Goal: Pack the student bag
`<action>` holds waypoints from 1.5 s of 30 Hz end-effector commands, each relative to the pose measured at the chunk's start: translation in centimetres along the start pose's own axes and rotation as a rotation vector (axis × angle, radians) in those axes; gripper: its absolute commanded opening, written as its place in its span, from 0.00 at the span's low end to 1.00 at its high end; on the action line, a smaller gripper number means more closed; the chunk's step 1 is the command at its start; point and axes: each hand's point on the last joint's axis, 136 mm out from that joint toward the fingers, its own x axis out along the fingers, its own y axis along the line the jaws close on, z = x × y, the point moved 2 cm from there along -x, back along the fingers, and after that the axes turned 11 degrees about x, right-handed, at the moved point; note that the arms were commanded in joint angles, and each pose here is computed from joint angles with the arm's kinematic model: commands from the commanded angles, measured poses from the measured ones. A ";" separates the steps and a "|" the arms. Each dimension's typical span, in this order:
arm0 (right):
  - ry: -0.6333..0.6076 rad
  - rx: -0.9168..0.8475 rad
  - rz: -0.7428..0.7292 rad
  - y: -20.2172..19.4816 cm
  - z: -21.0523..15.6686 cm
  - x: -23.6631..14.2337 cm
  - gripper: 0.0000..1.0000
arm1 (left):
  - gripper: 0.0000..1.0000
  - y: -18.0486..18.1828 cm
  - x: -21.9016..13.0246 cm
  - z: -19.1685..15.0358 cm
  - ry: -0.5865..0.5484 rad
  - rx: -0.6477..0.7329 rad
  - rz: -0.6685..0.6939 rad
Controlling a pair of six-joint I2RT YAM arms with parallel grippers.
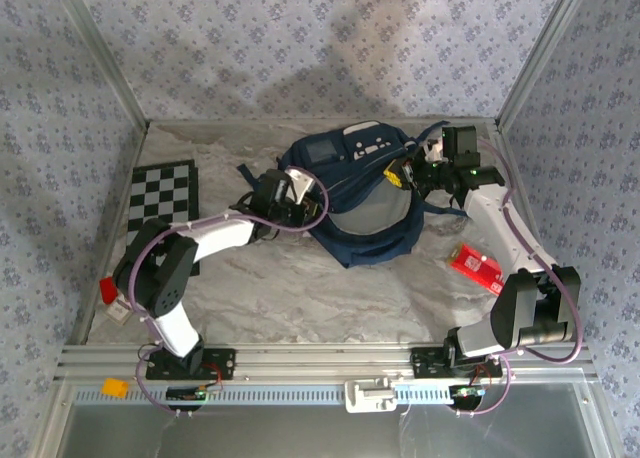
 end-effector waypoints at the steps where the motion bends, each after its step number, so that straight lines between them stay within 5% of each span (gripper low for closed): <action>1: 0.006 -0.073 0.081 2.5 -0.4 -1.4 0.00 | 0.17 2.4 0.5 0.9 -0.020 -0.058 0.064; 5: 0.004 -0.073 0.078 2.4 -0.4 -1.3 0.00 | 0.17 3.9 0.2 0.7 -0.020 -0.122 0.071; 10: 0.008 -0.070 0.083 2.3 -0.4 -1.2 0.00 | 0.35 0.6 -2.4 0.0 -0.045 -0.077 0.024; 19: 0.016 -0.071 0.125 2.4 -0.2 -0.3 0.00 | 0.49 -4.6 -3.2 2.1 -0.083 -0.043 -0.073; 23: -0.015 -0.100 0.083 1.4 -0.9 1.3 0.31 | 0.44 -5.2 -1.0 4.4 -0.126 -0.081 -0.124; 30: -0.054 -0.042 -0.006 -3.3 -1.6 3.8 0.51 | 0.37 -6.5 0.9 6.3 -0.160 -0.085 -0.147; 38: -0.132 -0.081 -0.090 -5.8 -3.7 7.0 0.57 | 0.33 -6.9 1.5 6.5 -0.155 -0.109 -0.164; 45: -0.259 -0.115 -0.166 -6.6 -3.0 9.5 0.41 | 0.32 -6.3 0.5 6.0 -0.122 -0.076 -0.132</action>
